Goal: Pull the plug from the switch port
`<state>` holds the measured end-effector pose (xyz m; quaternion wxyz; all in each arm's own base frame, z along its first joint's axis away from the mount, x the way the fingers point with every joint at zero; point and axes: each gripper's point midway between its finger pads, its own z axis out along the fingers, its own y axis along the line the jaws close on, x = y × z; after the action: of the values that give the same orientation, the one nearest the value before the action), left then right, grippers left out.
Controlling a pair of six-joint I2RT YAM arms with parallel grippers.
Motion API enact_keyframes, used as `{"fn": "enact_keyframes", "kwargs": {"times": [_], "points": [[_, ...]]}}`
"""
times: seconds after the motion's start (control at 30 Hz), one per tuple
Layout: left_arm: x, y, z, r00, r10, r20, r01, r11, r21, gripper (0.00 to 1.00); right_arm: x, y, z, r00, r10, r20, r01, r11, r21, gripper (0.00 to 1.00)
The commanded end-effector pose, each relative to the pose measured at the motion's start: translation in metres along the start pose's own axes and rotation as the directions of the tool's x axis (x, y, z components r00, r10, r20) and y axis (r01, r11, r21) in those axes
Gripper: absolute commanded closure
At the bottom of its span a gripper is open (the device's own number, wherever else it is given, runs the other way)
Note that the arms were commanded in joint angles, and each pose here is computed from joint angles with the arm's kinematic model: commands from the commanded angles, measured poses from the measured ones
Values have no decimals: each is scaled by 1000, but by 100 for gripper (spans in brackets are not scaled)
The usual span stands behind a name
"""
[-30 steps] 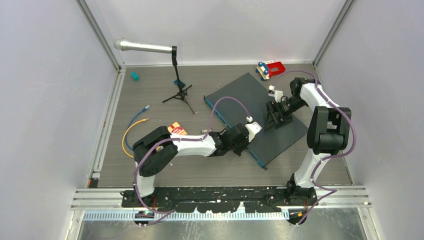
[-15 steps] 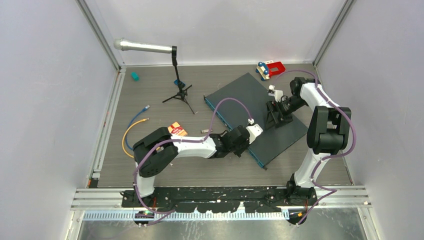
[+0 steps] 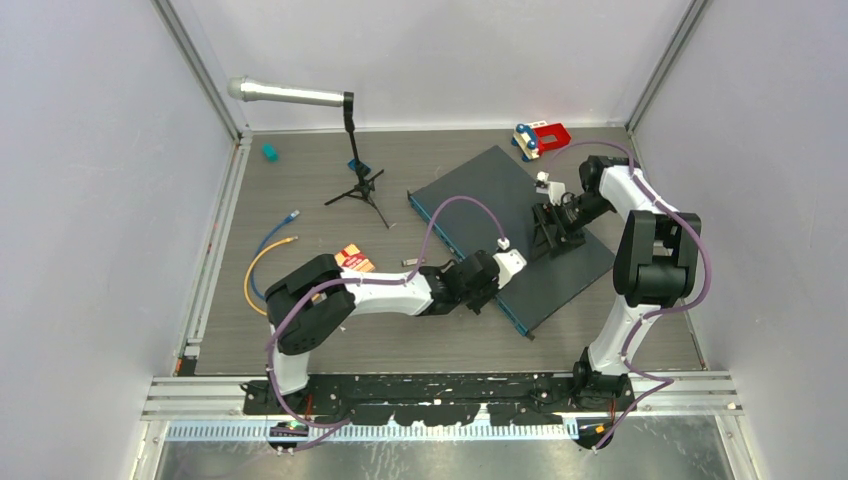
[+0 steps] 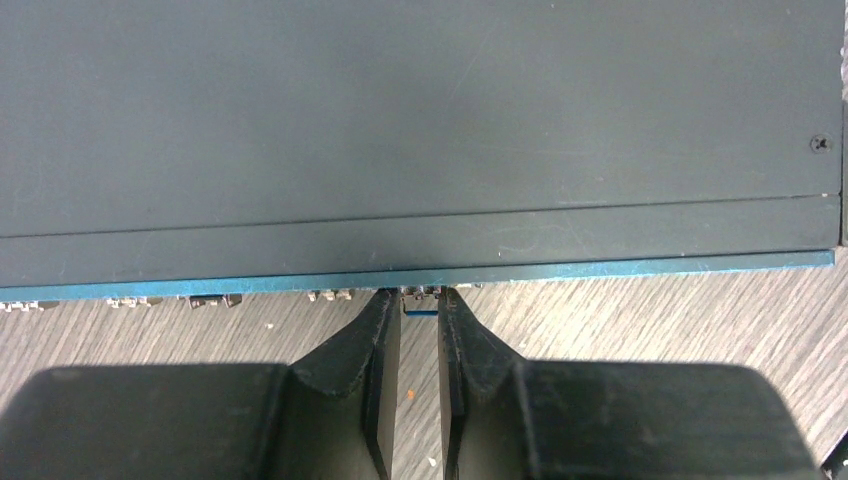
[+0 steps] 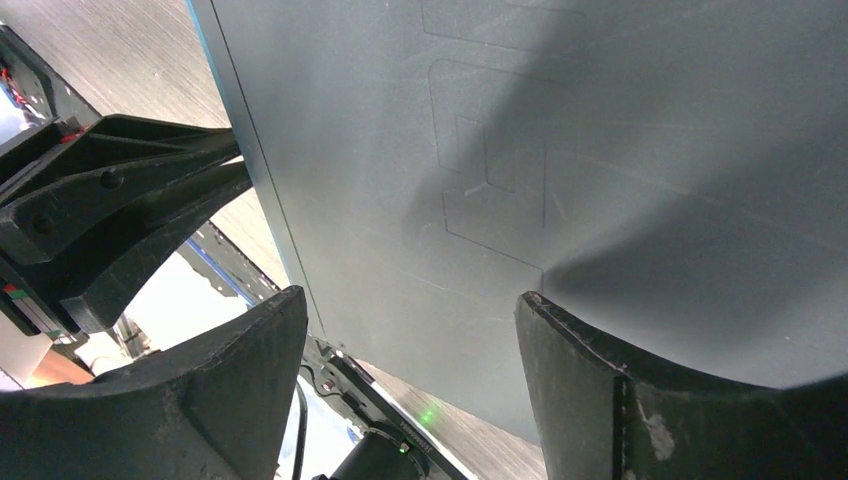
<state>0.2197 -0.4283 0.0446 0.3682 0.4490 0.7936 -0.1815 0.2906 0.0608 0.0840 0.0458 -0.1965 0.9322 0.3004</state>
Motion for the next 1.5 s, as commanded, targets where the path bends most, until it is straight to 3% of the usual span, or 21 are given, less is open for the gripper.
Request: {"fn": "enact_keyframes", "kwargs": {"times": [0.0,0.2,0.4,0.77,0.93,1.1,1.47], "points": [[25,-9,-25,992,11,-127,-4,998,56,100,-9,4,-7,999,-38,16,38,999,2,16],[40,-16,-33,984,-7,-177,23,996,89,100,-9,4,-7,999,-35,14,35,999,1,14],[34,-14,-40,991,8,-136,5,995,95,100,-8,5,-7,999,-33,13,33,999,0,13],[51,4,-92,977,181,-110,-159,970,183,100,-8,4,-7,999,-33,9,33,999,-3,13],[78,35,-121,929,295,-224,-251,946,204,100,-9,5,-7,999,-34,9,34,999,-3,13],[112,78,-141,893,308,-328,-257,948,190,90,-8,4,-5,1000,-31,1,31,999,-6,13],[154,130,-155,844,333,-421,-266,941,209,82,-8,3,-3,999,-31,-11,31,1000,-7,13]]}}
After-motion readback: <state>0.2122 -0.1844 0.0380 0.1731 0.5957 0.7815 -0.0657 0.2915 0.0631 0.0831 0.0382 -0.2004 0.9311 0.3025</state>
